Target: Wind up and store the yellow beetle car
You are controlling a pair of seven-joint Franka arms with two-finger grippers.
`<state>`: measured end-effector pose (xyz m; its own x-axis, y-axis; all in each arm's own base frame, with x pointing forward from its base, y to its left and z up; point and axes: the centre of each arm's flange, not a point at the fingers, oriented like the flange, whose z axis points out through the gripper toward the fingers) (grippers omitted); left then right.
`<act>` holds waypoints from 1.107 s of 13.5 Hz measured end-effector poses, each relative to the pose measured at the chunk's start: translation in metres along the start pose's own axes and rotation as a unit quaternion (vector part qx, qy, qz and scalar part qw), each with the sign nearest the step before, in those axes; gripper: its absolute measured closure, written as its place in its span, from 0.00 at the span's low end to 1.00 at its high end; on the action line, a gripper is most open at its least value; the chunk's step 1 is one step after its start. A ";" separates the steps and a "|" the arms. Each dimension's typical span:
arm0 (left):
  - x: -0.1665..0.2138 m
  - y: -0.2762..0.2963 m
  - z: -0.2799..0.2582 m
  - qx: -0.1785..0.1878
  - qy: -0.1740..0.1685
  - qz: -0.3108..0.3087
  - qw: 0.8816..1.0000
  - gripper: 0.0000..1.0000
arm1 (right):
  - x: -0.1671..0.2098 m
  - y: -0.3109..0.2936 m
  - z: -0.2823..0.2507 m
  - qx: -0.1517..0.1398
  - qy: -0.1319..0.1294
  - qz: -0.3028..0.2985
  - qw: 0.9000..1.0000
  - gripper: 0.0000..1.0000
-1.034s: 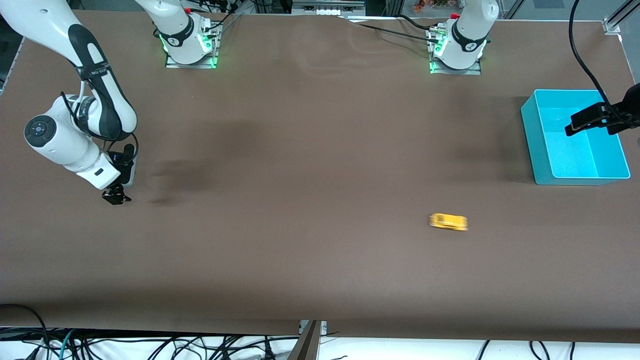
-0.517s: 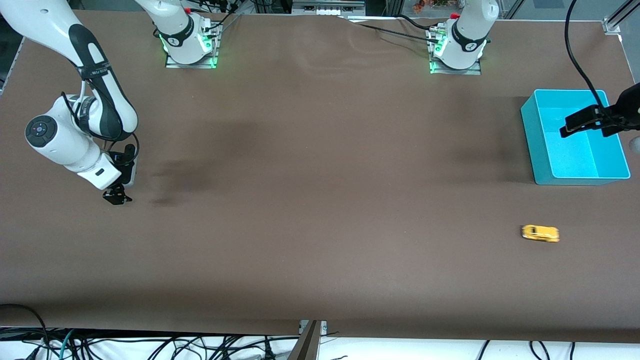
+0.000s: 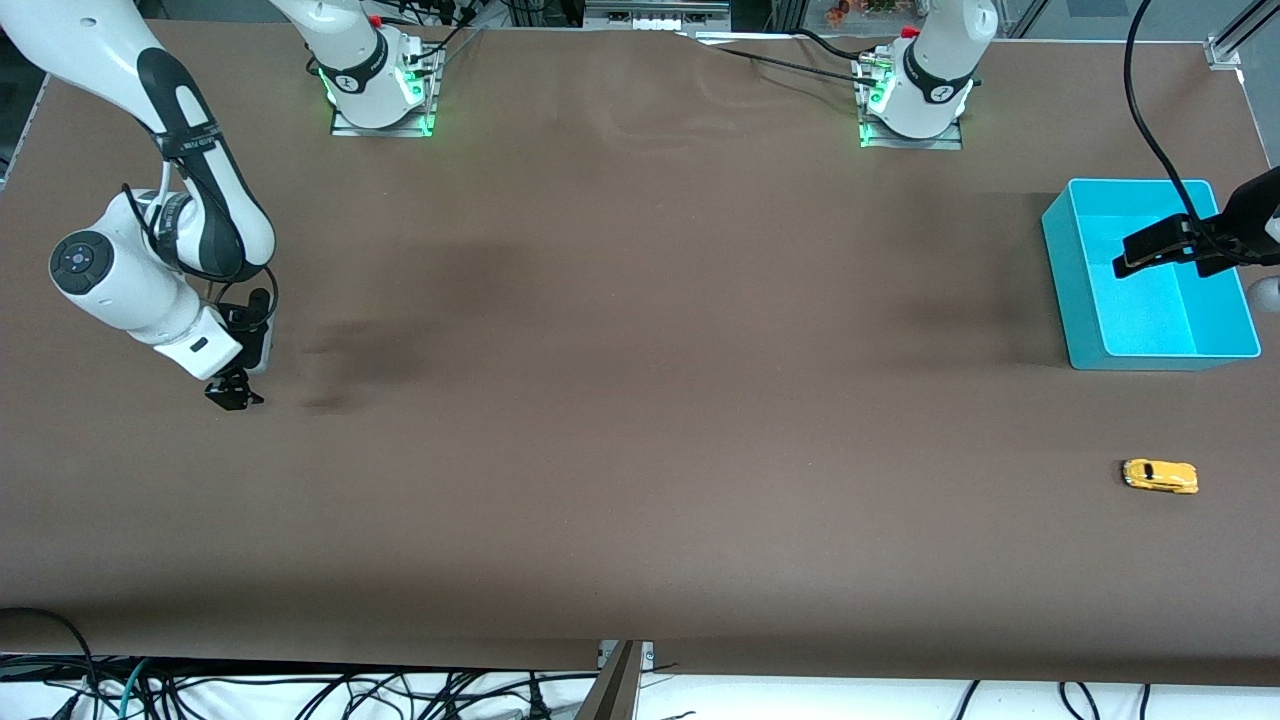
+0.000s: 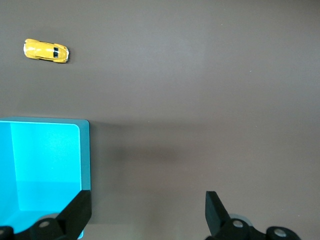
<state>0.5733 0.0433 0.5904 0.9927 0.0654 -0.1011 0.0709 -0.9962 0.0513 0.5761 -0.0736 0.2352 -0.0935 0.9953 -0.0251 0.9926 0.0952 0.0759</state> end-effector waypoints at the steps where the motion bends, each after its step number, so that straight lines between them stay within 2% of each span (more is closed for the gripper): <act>1: 0.000 0.000 0.001 0.000 -0.001 0.001 1.000 0.00 | 0.000 0.002 -0.002 0.000 0.000 0.003 1.000 0.00; 3: 0.007 0.000 0.006 0.000 0.000 0.007 1.000 0.00 | 0.004 0.009 -0.008 -0.005 0.002 0.025 1.000 0.00; 5: 0.029 -0.004 0.015 0.003 0.005 0.026 1.000 0.00 | 0.012 0.019 -0.016 -0.014 0.004 0.068 0.998 0.00; 7: 0.065 -0.014 0.034 0.007 0.007 0.056 0.998 0.00 | 0.020 0.031 -0.028 -0.019 0.009 0.127 0.992 0.00; 9: 0.105 -0.039 0.064 0.012 0.016 0.099 0.995 0.00 | 0.032 0.050 -0.050 -0.011 0.016 0.188 0.982 0.00; 12: 0.141 -0.094 0.117 0.018 0.021 0.183 0.983 0.00 | 0.055 0.080 -0.101 0.015 0.020 0.295 0.955 0.00; 13: 0.148 -0.110 0.132 0.020 0.023 0.219 0.975 0.00 | 0.062 0.087 -0.120 0.026 0.017 0.337 0.941 0.00; 15: 0.156 -0.125 0.150 0.024 0.023 0.293 0.956 0.00 | 0.073 0.095 -0.151 0.047 0.007 0.424 0.904 0.00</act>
<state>0.7049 0.1697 0.4191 0.8642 -0.5025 -0.0250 -0.5014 -0.8643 0.0400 0.6513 0.0107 0.3908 0.7044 0.7096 0.0152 0.7098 -0.7040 -0.0237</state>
